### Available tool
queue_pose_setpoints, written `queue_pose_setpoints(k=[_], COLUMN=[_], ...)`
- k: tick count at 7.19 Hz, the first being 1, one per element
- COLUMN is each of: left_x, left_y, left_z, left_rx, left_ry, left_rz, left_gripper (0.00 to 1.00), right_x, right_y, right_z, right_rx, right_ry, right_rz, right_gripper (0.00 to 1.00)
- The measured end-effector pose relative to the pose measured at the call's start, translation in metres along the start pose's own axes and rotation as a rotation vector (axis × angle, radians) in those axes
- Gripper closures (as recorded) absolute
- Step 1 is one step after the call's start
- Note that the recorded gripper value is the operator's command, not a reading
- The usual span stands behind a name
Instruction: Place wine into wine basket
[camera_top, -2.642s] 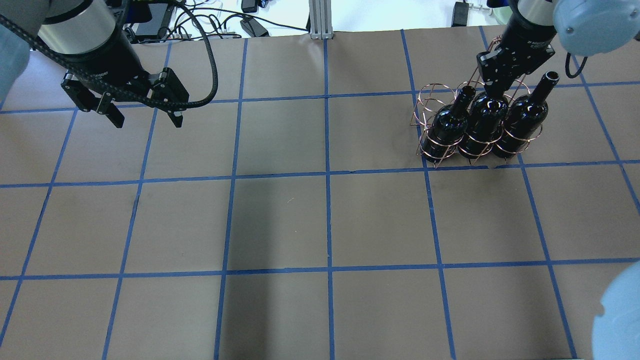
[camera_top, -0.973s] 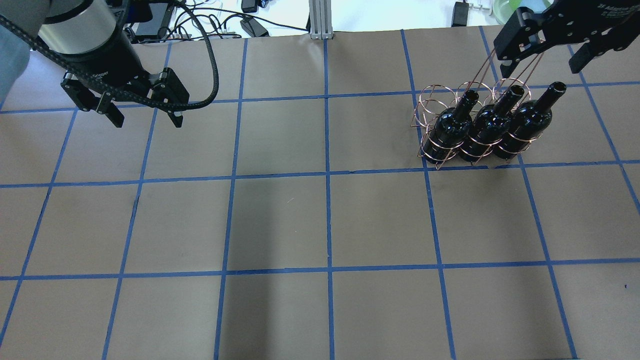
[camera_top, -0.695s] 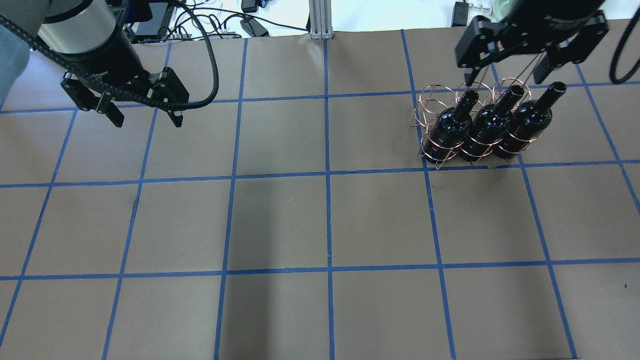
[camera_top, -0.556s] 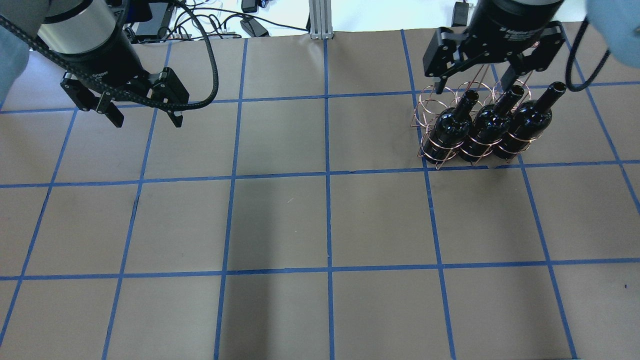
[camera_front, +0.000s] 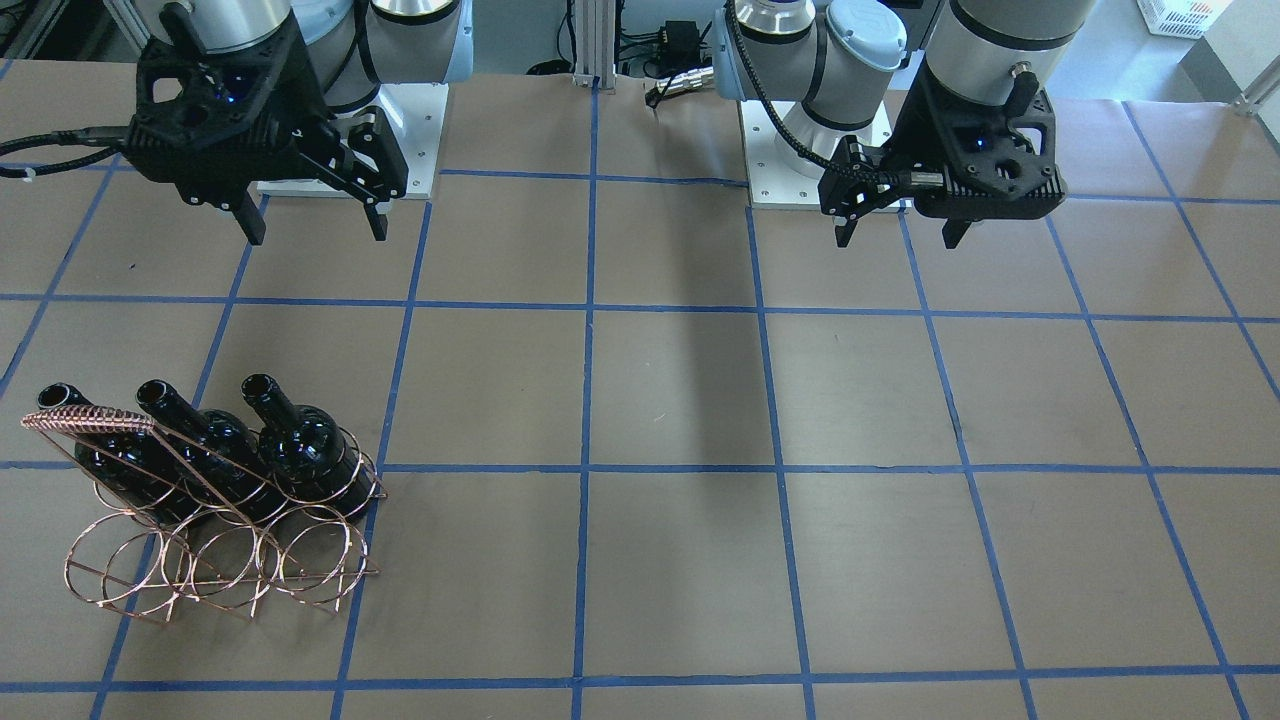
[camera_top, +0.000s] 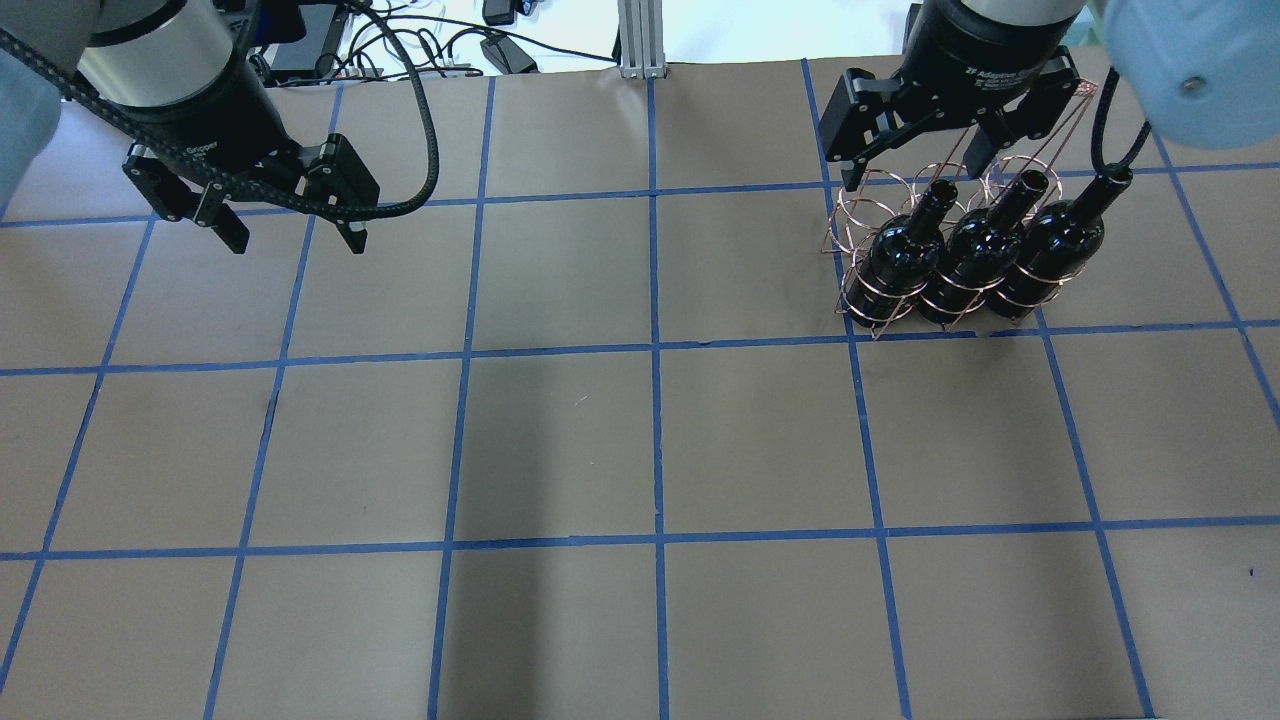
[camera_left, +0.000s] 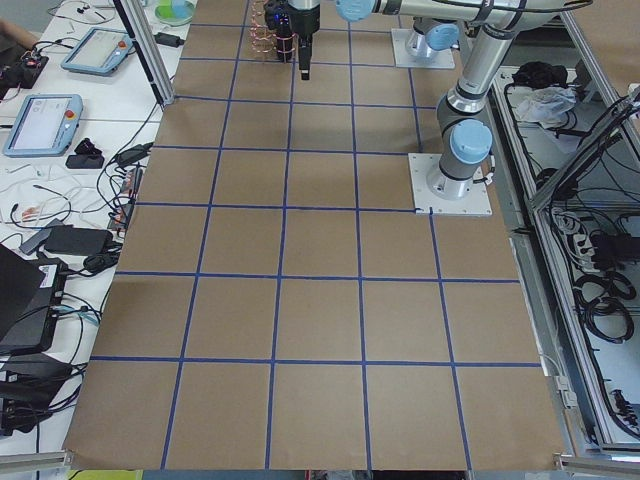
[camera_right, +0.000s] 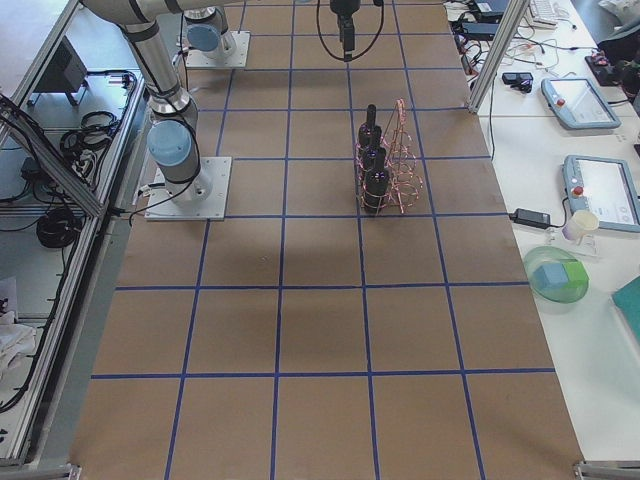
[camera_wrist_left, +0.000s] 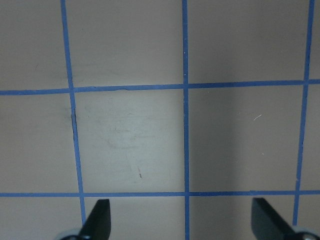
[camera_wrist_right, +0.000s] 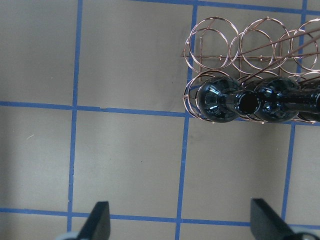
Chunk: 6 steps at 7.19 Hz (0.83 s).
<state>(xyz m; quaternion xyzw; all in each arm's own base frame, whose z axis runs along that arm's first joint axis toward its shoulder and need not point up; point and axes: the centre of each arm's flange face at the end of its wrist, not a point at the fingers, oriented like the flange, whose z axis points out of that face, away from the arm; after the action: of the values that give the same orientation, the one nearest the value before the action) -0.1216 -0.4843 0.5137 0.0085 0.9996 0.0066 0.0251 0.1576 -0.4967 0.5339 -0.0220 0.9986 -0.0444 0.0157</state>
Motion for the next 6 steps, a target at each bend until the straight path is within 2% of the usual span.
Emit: queue_pose_setpoints(k=[1,3,6], left_x=[0.0000,-0.0001,0.0000], left_y=[0.0007,0.0007,0.0000], left_z=[-0.0006,-0.0007,0.0001], left_rx=[0.000,0.001,-0.001], left_ry=[0.000,-0.001,-0.001], left_rz=[0.000,0.000,0.001], left_gripper=[0.00,0.00,0.00], right_x=[0.0122,0.0141,0.0063], right_y=[-0.0007,0.0050,0.0088], right_z=[-0.0019,-0.0050,-0.0045], right_rx=[-0.002,-0.013,-0.024], right_ry=[-0.012,0.023,0.032], right_rz=[0.029,0.049,0.049], right_gripper=[0.00,0.00,0.00])
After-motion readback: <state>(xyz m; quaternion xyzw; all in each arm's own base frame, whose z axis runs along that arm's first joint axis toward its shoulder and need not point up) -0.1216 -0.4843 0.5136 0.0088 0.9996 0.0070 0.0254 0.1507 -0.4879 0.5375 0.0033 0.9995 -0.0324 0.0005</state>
